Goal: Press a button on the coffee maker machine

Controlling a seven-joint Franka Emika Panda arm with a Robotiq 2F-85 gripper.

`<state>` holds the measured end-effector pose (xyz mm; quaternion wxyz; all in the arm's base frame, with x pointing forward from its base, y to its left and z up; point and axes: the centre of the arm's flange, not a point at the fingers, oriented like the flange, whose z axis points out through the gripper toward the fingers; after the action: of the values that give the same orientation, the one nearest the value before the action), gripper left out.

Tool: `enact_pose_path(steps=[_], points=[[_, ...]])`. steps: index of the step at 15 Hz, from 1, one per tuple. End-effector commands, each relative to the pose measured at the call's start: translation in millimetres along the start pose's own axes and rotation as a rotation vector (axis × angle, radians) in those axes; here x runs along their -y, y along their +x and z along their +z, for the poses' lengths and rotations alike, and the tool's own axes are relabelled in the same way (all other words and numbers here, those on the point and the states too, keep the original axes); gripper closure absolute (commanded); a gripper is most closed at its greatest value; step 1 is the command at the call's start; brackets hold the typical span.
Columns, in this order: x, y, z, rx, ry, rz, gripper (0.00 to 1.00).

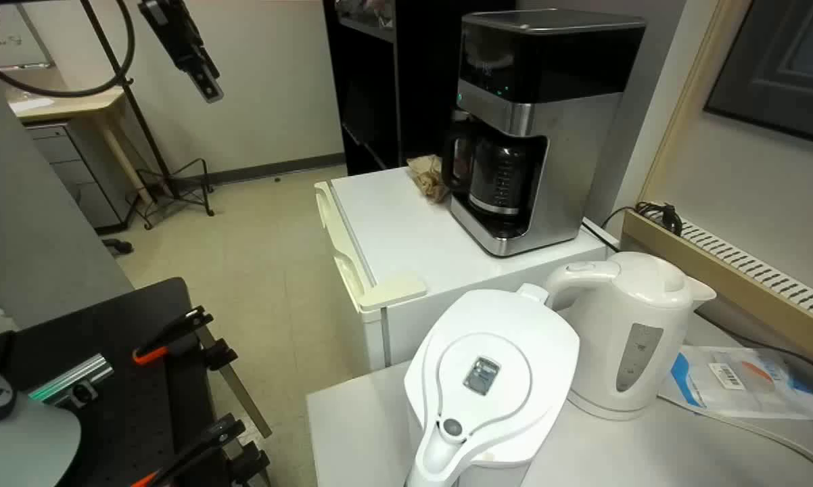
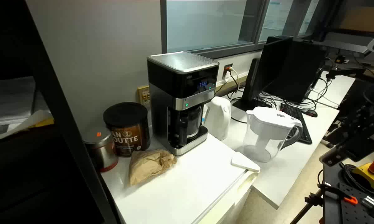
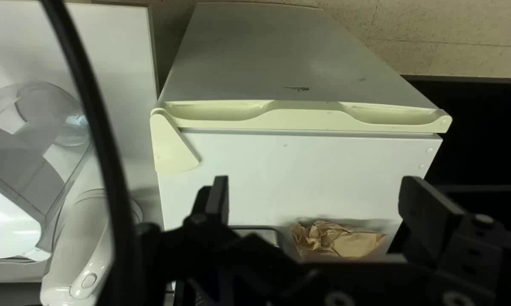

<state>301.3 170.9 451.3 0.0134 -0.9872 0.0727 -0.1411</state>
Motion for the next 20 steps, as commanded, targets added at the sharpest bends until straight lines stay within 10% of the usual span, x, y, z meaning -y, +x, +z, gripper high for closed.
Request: enact_pose_path(steps=[1, 15, 16, 20], points=[[0, 0, 0, 0.000, 0.000, 0.000, 0.00], [-14, 42, 6, -0.157, -0.132, -0.215, 0.00], [-16, 48, 8, -0.186, -0.146, -0.244, 0.25], [-25, 75, 17, -0.288, -0.225, -0.318, 0.47]])
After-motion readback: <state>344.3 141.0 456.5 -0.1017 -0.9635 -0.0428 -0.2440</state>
